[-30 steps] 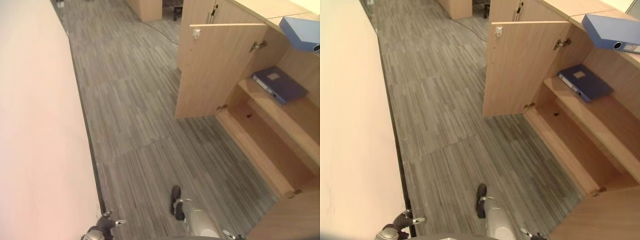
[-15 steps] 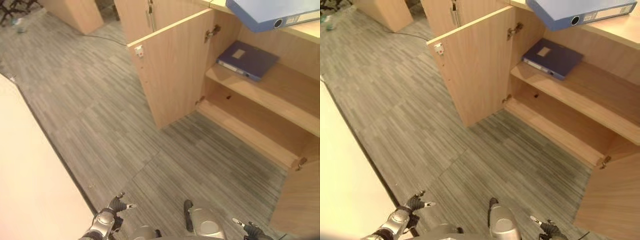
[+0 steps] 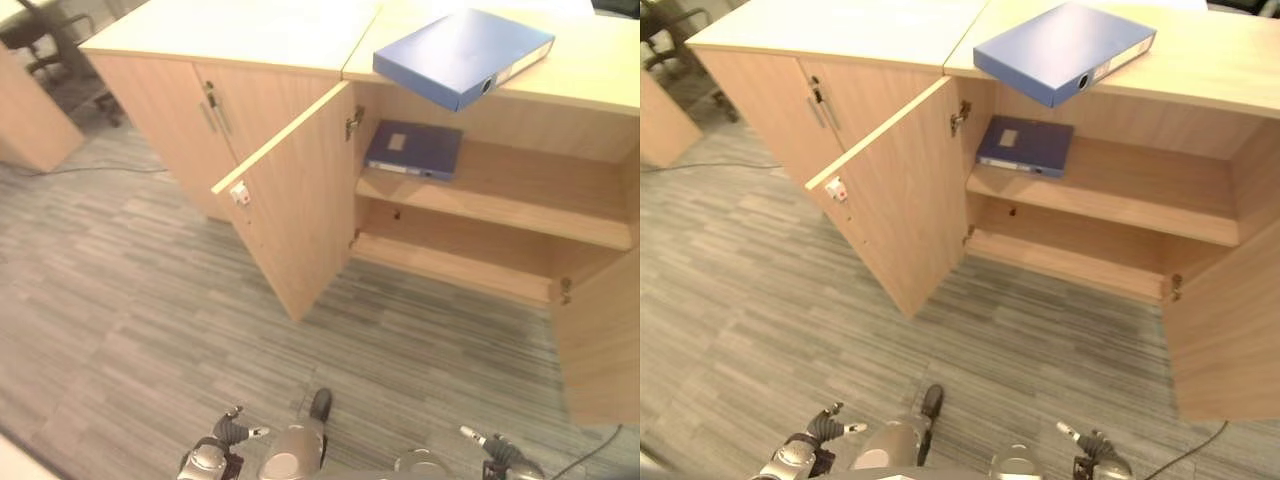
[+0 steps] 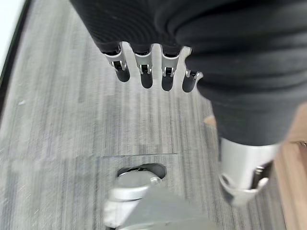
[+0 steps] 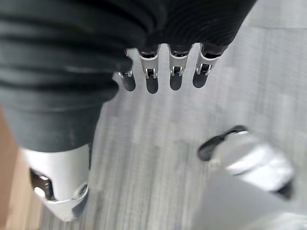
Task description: Put the empty folder in the office cabinet
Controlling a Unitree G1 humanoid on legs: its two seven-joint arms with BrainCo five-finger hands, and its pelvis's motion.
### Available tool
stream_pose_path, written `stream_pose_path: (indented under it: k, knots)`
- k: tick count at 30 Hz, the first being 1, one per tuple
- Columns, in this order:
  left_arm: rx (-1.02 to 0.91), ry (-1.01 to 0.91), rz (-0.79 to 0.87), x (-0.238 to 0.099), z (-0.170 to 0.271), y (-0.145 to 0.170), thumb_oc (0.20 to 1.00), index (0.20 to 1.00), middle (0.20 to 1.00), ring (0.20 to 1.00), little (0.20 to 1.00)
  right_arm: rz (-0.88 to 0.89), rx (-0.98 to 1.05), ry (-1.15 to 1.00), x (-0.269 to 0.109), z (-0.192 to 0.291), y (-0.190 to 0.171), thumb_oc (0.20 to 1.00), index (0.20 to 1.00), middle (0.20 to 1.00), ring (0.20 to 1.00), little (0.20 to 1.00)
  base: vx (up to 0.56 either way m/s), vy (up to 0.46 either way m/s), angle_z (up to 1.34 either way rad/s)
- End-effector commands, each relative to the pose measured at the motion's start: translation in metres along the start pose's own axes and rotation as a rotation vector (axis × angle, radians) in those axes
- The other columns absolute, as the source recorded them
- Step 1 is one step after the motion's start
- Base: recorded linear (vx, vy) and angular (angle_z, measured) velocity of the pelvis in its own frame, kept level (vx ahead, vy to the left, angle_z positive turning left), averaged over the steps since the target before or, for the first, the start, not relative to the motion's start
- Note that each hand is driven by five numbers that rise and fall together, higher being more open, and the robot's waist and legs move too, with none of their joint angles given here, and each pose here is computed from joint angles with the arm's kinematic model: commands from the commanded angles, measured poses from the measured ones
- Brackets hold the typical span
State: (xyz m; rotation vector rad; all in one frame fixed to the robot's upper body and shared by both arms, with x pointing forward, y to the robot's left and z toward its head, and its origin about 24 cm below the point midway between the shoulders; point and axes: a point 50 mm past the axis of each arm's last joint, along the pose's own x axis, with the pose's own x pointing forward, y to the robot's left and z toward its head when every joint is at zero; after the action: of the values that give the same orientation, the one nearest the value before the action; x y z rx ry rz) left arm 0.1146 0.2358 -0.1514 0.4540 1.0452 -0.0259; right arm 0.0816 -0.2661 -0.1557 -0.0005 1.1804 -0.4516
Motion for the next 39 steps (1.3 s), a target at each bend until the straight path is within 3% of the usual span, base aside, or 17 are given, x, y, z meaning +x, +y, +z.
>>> stream_pose_path:
  k: [1, 7, 20, 27, 39]
  knots:
    - [0.003, -0.051, -0.014, 0.002, 0.012, -0.004, 1.0, 1.0, 1.0, 1.0, 1.0, -0.048, 0.007, -0.035, 0.0, 0.007, -0.021, 1.0, 1.0, 1.0, 1.0, 1.0, 0.09, 0.259, -0.96]
    - [0.024, -0.042, 0.007, 0.003, 0.012, 0.003, 1.0, 1.0, 1.0, 1.0, 1.0, -0.012, 0.002, 0.022, -0.002, -0.011, -0.01, 1.0, 1.0, 1.0, 1.0, 1.0, 0.04, 0.195, -0.3]
    - [-0.052, -0.02, 0.071, 0.003, 0.009, 0.02, 1.0, 1.0, 1.0, 1.0, 1.0, 0.039, -0.087, -0.133, 0.001, 0.035, 0.012, 1.0, 1.0, 1.0, 1.0, 1.0, 0.1, -0.03, -0.58]
    - [-0.058, 0.008, 0.057, 0.0, -0.003, 0.015, 1.0, 1.0, 1.0, 1.0, 1.0, 0.004, -0.122, 0.015, -0.002, -0.01, -0.01, 1.0, 1.0, 1.0, 1.0, 1.0, 0.37, -0.295, 0.08]
    - [-0.052, -0.057, 0.039, 0.004, 0.018, 0.011, 1.0, 1.0, 1.0, 1.0, 1.0, -0.03, -0.136, 0.006, -0.003, -0.009, -0.028, 1.0, 1.0, 1.0, 1.0, 1.0, 0.18, -0.289, 0.19]
